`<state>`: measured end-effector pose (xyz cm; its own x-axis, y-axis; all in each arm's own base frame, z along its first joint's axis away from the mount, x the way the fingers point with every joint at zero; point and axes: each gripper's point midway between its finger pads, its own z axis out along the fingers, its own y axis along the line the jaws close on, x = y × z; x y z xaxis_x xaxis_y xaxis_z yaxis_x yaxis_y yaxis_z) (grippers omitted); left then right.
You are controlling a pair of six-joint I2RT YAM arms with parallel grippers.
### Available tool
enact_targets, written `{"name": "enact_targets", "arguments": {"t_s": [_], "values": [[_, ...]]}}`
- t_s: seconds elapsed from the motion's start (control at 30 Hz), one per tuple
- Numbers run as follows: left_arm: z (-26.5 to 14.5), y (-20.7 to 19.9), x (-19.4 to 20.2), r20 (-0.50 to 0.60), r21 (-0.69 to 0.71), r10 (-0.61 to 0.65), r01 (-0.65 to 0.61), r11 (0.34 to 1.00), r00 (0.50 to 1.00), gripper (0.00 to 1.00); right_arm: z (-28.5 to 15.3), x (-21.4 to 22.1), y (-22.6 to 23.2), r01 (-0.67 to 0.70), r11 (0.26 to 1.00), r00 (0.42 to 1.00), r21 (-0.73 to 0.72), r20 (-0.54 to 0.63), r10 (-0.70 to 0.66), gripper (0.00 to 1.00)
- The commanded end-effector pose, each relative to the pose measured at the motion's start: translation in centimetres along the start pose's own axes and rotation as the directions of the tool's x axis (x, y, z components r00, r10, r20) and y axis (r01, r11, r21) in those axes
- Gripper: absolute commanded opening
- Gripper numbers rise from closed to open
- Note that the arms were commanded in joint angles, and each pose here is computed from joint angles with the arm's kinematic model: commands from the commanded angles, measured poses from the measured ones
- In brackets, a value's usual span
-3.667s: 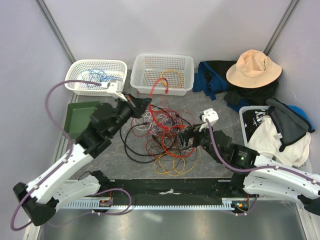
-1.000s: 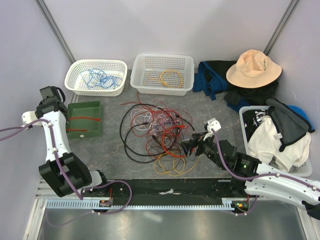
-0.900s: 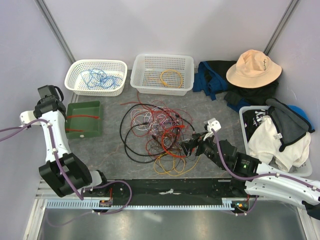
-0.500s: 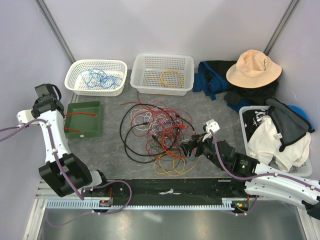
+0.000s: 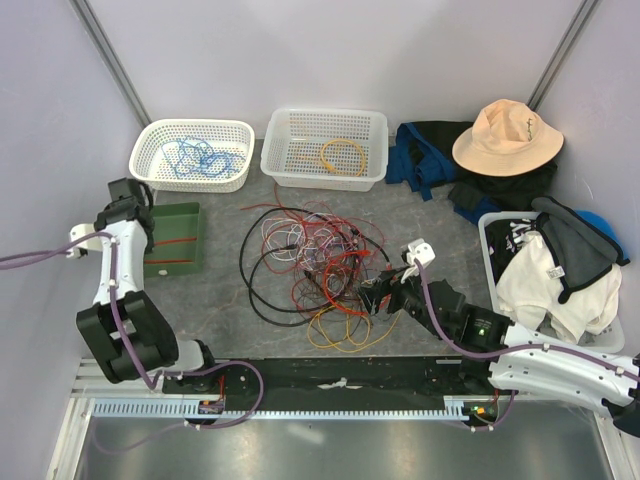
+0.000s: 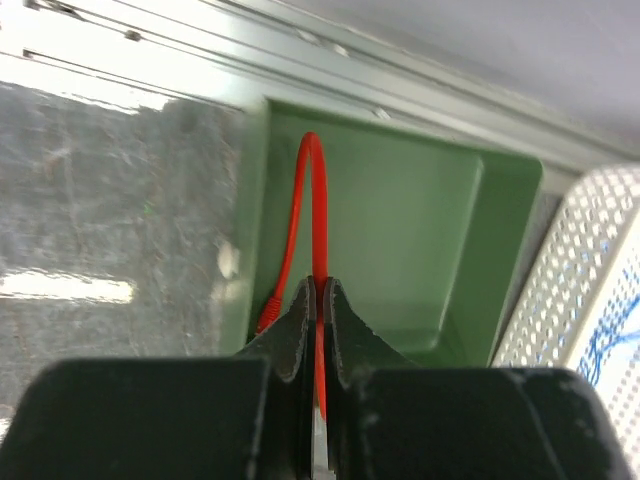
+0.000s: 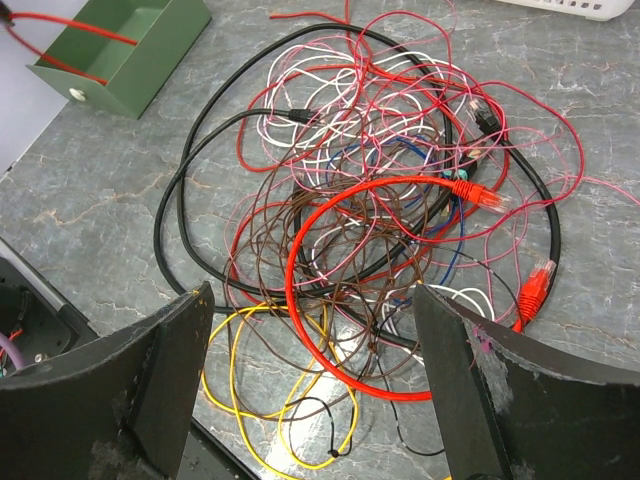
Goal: Untangle the cables
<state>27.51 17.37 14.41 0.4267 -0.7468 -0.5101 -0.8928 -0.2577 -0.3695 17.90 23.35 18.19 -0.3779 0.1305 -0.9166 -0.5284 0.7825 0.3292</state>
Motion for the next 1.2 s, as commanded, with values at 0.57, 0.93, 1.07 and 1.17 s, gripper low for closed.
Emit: {"name": "enact_targets", "arguments": {"t_s": [0.57, 0.93, 1.07, 1.17], "values": [[-1.1, -4.0, 3.1, -0.032, 0.119, 0.232, -0.227, 0.967, 0.972, 0.56, 0.3, -0.7, 0.4, -0.005, 1.0, 1.0, -0.006, 0.02, 0.005, 0.89], [-5.2, -2.8, 1.6, -0.026, 0.25, 0.249, -0.235, 0.939, 0.968, 0.68, 0.8, -0.9, 1.5, -0.013, 0.999, 1.0, -0.04, 0.012, 0.013, 0.88], [-5.2, -2.8, 1.3, -0.009, 0.242, 0.259, -0.249, 0.938, 0.966, 0.7, 0.7, -0.8, 1.5, -0.026, 0.999, 1.0, -0.043, 0.009, 0.026, 0.88], [-5.3, -2.6, 1.6, -0.026, 0.252, 0.264, -0.249, 0.935, 0.964, 0.67, 0.6, -0.6, 1.4, -0.033, 0.999, 0.999, -0.039, 0.009, 0.034, 0.88]]}}
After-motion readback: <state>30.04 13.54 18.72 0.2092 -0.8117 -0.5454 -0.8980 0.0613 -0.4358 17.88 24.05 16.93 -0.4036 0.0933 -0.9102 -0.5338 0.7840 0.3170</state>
